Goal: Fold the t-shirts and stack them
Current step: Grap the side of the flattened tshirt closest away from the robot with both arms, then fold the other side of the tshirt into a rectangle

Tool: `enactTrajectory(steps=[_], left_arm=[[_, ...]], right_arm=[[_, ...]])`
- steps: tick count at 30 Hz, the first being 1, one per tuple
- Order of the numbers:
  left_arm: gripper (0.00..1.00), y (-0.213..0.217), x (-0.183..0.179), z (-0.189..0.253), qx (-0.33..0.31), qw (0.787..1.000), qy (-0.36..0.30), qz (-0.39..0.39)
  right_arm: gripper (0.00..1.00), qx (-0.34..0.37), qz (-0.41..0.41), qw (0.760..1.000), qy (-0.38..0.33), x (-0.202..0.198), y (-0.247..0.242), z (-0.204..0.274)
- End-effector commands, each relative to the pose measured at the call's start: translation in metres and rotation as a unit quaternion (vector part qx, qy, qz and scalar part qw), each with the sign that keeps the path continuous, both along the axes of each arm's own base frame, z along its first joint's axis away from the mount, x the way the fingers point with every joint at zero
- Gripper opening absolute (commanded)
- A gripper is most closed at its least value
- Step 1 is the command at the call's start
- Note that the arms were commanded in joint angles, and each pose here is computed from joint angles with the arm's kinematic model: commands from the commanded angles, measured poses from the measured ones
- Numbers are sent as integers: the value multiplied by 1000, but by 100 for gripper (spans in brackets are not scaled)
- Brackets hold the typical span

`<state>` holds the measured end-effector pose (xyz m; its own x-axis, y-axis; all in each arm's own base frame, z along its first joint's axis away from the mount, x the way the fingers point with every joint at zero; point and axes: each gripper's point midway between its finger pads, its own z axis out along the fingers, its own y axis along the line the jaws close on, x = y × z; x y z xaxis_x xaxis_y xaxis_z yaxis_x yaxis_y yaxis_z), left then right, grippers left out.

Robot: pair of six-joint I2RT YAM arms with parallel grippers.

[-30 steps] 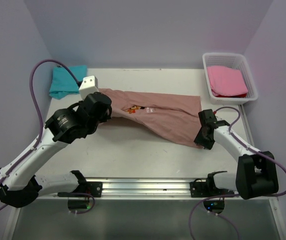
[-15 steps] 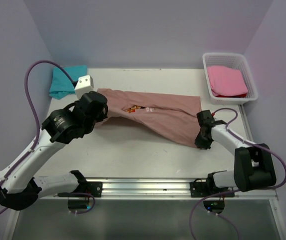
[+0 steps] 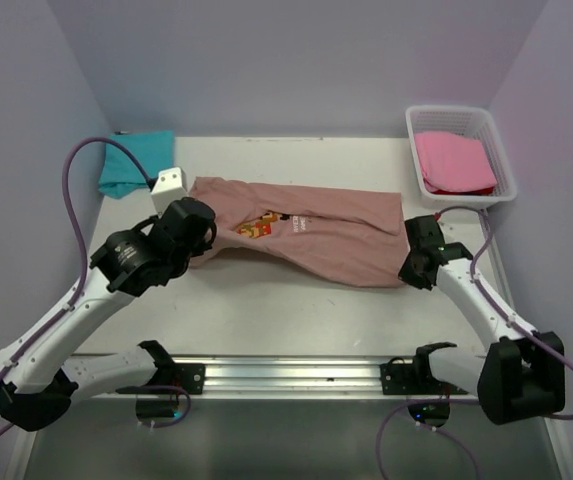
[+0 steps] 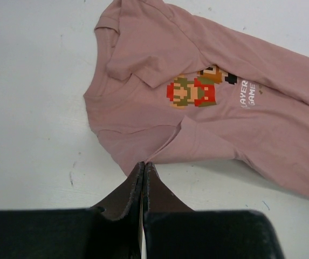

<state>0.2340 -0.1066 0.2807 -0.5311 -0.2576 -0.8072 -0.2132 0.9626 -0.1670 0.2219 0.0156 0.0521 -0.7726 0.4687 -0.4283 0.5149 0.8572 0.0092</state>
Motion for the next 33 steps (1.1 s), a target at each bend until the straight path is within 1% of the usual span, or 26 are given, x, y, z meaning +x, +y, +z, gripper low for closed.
enactTrajectory(steps=[1,3,6,11,13,14,16,17,18,19,20,21,22,24,25,27,28,33], left_arm=[[0,6,5,-8,-2,1000,-17,16],[0,9,9,-15,2,999,-26,25],[0,16,11,-44,26,999,-16,28],[0,29,32,-68,43,998,-11,41],[0,30,45,-75,54,998,-18,41],[0,35,52,-77,55,997,-18,49],[0,38,68,-78,64,996,-22,55],[0,48,76,-77,66,995,-24,68],[0,49,87,-69,66,995,-40,69],[0,58,97,-74,72,994,-32,81],[0,60,104,-73,75,994,-31,76],[0,61,115,-65,70,993,-44,80],[0,63,123,-73,77,993,-34,83],[0,66,141,-68,77,993,-41,83],[0,68,149,-78,84,993,-28,84],[0,65,163,-77,84,993,-30,78],[0,65,169,-87,89,993,-19,77],[0,58,196,-94,81,994,-22,62]], right_arm=[[0,-40,-3,997,-59,15,-16,51],[0,-49,-3,996,-69,18,-19,62],[0,-58,-4,995,-78,28,-21,72],[0,-62,-2,995,-72,56,-17,68],[0,-63,0,995,-78,70,-15,69],[0,-71,-1,996,-61,76,-17,59],[0,-76,0,995,-64,92,-16,58],[0,-78,-1,995,-62,98,-16,56],[0,-83,3,996,-38,103,-17,43],[0,-83,4,996,-44,115,-15,47],[0,-85,6,996,-40,120,-15,45],[0,-93,8,996,-18,124,-17,33],[0,-92,9,995,-24,134,-16,36],[0,-94,11,995,-15,142,-17,31],[0,-95,11,995,-11,149,-16,28],[0,-96,11,995,-11,155,-17,27],[0,-98,11,995,-9,159,-17,25],[0,-104,8,995,-4,167,-22,21]])
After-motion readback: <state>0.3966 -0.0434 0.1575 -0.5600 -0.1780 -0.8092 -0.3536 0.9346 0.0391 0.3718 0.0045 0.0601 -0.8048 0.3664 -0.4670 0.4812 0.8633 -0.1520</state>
